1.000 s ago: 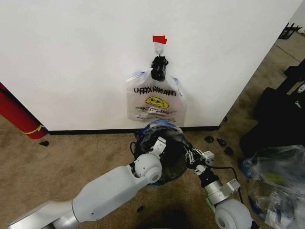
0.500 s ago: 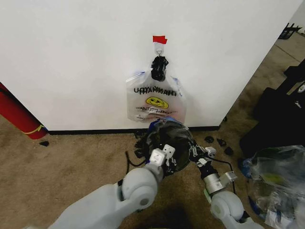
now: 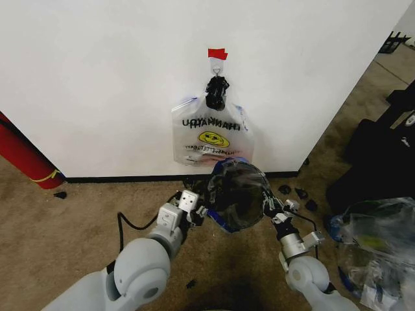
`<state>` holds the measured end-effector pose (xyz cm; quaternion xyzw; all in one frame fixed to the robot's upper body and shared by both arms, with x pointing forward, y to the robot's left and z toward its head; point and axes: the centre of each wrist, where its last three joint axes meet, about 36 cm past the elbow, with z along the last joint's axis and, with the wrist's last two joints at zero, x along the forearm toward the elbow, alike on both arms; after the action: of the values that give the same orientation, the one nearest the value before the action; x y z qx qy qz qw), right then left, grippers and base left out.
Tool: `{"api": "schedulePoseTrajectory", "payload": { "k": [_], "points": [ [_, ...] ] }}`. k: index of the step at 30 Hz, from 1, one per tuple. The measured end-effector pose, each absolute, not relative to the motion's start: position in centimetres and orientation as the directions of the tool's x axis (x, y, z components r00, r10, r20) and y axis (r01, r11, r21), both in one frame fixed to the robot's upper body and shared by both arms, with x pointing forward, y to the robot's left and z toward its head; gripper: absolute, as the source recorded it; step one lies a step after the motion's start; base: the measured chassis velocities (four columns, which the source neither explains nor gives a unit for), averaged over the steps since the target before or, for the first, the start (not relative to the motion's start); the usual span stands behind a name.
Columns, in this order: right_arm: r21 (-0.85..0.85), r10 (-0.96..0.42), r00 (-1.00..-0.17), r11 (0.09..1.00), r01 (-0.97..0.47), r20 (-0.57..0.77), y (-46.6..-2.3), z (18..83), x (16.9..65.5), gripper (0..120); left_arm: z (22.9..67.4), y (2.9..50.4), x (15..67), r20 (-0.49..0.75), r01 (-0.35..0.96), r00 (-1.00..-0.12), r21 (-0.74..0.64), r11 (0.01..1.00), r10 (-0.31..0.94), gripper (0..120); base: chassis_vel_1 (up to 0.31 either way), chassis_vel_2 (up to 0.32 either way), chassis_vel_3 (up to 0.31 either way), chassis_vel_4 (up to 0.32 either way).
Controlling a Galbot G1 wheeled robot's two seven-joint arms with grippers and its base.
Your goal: Pick up the garbage bag from the wall and place it over the trash bin.
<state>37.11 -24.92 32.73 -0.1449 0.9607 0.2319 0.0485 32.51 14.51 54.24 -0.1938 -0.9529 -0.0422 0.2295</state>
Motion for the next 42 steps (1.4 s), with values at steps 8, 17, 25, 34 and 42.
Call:
{"api": "schedulePoseTrajectory", "payload": {
  "k": [8, 17, 25, 34, 42],
  "points": [
    [0.374, -0.263, -0.945, 0.871, -0.319, -0.192, -24.4, 33.4, 36.6, 1, 55.0, 13.5, 32.0, 0.497, 0.382, -0.767, -0.156, 0.911, 0.407, 88, 0.0, 0.0, 0.0, 0.0],
    [0.358, -0.272, -0.939, 0.873, -0.333, -0.209, -24.1, 34.0, 36.1, 1, 53.5, 13.4, 32.2, 0.531, 0.362, -0.762, -0.125, 0.924, 0.37, 88, 0.0, 0.0, 0.0, 0.0],
    [0.338, -0.267, -0.942, 0.884, -0.323, -0.202, -24.2, 33.8, 36.2, 1, 53.4, 13.6, 31.8, 0.538, 0.36, -0.76, -0.12, 0.925, 0.365, 64, 0.0, 0.0, 0.0, 0.0],
    [0.33, -0.257, -0.945, 0.89, -0.313, -0.204, -24.4, 34.2, 36.4, 1, 53.2, 13.8, 31.5, 0.546, 0.361, -0.753, -0.122, 0.924, 0.367, 30, 0.0, 0.0, 0.0, 0.0],
    [0.338, -0.247, -0.948, 0.891, -0.303, -0.2, -24.5, 34.4, 36.1, 1, 52.6, 14.0, 31.6, 0.555, 0.35, -0.754, -0.112, 0.93, 0.351, 1, 0.0, 0.0, 0.0, 0.0]
  ]
}}
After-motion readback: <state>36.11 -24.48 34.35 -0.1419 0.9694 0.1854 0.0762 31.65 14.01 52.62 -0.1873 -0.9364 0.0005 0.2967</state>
